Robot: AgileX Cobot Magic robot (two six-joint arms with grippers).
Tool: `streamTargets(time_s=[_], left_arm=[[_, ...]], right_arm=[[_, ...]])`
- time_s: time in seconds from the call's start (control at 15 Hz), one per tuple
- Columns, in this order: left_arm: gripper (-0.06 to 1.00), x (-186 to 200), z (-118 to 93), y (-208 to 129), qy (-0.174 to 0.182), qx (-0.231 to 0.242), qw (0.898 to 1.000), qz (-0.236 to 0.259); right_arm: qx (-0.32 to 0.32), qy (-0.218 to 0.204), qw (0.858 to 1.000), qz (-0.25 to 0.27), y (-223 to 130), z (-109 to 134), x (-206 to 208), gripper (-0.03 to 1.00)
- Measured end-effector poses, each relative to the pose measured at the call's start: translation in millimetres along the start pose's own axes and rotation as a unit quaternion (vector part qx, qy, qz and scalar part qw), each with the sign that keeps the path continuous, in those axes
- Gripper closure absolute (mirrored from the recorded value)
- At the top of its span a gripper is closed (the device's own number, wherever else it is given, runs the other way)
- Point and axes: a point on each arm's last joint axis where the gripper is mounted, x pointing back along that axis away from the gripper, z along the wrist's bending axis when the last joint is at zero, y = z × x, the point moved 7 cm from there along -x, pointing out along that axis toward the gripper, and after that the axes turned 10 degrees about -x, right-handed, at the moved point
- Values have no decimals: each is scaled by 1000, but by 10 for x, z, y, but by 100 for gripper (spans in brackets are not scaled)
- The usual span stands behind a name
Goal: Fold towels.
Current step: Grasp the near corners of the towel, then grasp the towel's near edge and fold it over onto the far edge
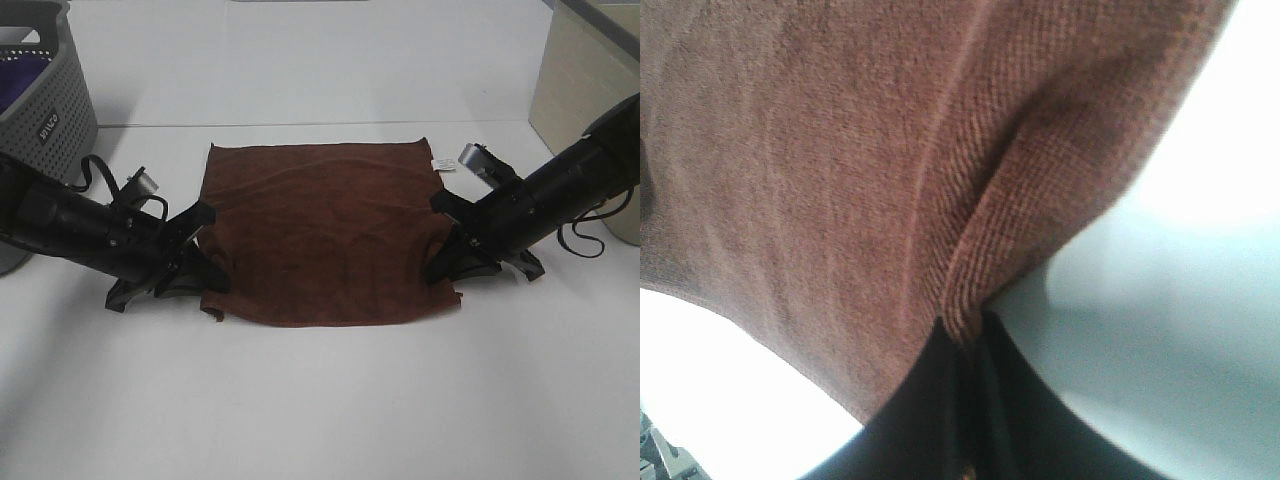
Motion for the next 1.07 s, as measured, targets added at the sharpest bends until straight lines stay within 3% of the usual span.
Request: streamTargets(time_s=[0.33,0.73,0.93,1.07], left_arm=[[94,186,-6,-290,26,-1,999,33],[94,367,53,-923,45,25,996,79],[94,417,-8,-887,41,18,997,68],[94,483,-146,-652,33,0,999,39]], right_arm=[[-7,-17,1000,18,-135,65,153,97],[-62,-22,996,60,-843,-54,110,97],[-59,-26,997,51,-860,-46,131,97],[-35,-28,998,38,-745,19,209,97]])
